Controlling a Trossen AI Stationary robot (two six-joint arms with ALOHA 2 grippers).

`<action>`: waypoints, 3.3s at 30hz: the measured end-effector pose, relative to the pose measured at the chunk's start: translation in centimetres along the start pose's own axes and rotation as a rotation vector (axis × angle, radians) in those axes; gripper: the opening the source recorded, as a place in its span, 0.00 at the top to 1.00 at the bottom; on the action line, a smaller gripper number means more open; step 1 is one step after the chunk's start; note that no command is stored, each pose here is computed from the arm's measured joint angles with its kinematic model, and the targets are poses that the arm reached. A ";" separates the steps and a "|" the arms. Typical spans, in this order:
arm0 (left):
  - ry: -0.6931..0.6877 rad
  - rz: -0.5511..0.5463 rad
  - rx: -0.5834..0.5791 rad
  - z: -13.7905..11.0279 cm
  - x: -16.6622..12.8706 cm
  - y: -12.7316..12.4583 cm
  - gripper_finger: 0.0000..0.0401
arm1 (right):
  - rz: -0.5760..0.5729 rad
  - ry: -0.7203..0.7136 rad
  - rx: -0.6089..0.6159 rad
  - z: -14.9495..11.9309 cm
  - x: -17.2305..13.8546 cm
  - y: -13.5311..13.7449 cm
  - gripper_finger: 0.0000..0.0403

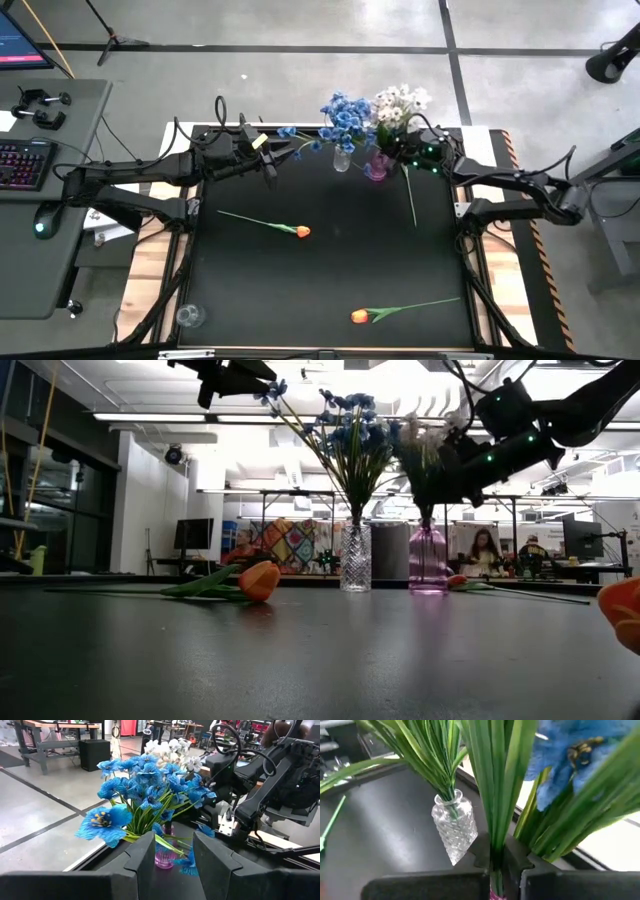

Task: Sort flowers into vase by color
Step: Put the white flowers into the purple vase, then move the bottom transparent vase to the center table

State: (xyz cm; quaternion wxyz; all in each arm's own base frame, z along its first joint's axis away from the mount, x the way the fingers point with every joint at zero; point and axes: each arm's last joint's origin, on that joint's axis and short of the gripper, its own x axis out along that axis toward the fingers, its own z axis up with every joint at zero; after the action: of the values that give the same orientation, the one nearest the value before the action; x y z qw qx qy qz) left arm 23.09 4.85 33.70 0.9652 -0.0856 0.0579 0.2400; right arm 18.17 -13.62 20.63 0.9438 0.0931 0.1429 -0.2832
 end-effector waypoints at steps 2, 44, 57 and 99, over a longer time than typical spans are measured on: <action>0.001 0.000 0.000 0.0 0.0 0.0 0.70 | 0.000 -0.007 0.031 0.1 -0.2 0.0 0.96; 0.007 0.000 0.002 -0.1 0.0 0.0 0.70 | 0.142 0.083 0.044 2.0 -5.9 2.8 0.48; 0.010 -0.010 0.001 -0.1 0.0 0.0 0.70 | 0.139 0.220 0.089 1.8 -9.6 2.7 0.48; 2.070 -0.228 -0.281 -15.8 -17.1 -16.6 1.00 | 0.080 0.617 0.312 -1.8 -4.0 2.6 0.48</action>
State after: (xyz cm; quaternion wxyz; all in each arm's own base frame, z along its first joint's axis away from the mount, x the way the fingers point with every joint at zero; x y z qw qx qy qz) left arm 14.78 -20.37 23.12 0.4430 -0.3651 0.8179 -0.0381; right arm 16.04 -8.94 20.43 0.8410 0.3229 0.3727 -0.2227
